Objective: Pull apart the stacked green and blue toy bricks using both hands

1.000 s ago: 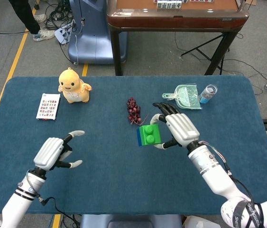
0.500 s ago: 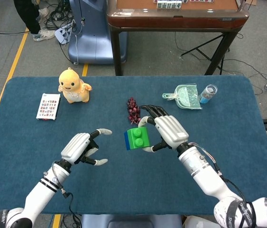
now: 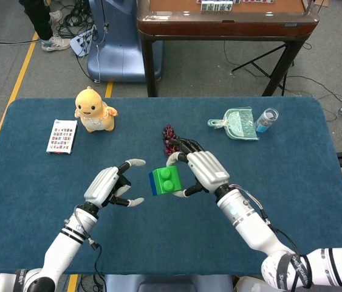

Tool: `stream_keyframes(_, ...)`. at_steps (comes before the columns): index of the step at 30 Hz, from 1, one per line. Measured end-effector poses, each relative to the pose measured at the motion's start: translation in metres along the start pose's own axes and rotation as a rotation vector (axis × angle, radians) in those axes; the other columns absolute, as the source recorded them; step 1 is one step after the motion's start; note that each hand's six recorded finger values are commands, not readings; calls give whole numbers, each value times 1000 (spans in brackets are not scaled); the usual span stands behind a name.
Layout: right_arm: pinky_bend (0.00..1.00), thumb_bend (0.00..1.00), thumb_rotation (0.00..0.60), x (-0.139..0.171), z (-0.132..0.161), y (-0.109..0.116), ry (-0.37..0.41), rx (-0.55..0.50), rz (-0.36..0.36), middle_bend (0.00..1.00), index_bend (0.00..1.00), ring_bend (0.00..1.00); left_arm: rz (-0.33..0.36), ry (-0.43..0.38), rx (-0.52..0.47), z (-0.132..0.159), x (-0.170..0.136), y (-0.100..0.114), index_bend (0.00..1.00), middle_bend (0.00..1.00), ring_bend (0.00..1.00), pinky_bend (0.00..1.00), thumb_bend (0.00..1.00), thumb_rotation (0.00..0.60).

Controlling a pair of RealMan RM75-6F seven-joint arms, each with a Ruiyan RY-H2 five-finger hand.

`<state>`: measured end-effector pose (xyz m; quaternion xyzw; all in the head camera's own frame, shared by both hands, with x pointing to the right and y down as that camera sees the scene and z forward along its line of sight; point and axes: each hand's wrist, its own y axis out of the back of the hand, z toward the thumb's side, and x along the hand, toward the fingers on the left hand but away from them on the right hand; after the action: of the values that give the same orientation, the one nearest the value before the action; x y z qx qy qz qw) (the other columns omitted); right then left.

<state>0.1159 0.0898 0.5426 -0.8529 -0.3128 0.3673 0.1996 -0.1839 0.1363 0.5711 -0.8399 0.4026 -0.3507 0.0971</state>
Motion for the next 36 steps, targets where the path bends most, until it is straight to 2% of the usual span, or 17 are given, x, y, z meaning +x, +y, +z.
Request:
stream_keyframes(7,0,106,600,-6,4,-6,0,-24,-20,80,585,0,-4,1,-3,1,0,-4,239,1000,1000,1000,68,600)
stream_keyframes(15,0,107,600,-10,6,-13,-10,-55,-42,80,594,0,42,34,-34,0,5,-6,236,1000,1000,1000,67,600)
stream_keyframes(21,0,106,600,-13,5,-18,-21,-80,-51,80,594,0,47,55,-72,-2,8,-8,272,1000,1000,1000,67,600)
stream_keyframes(36,0,107,600,-16,4,-25,-29,-114,-47,82,597,0,66,74,-96,-7,9,-14,413,1000,1000,1000,68,600)
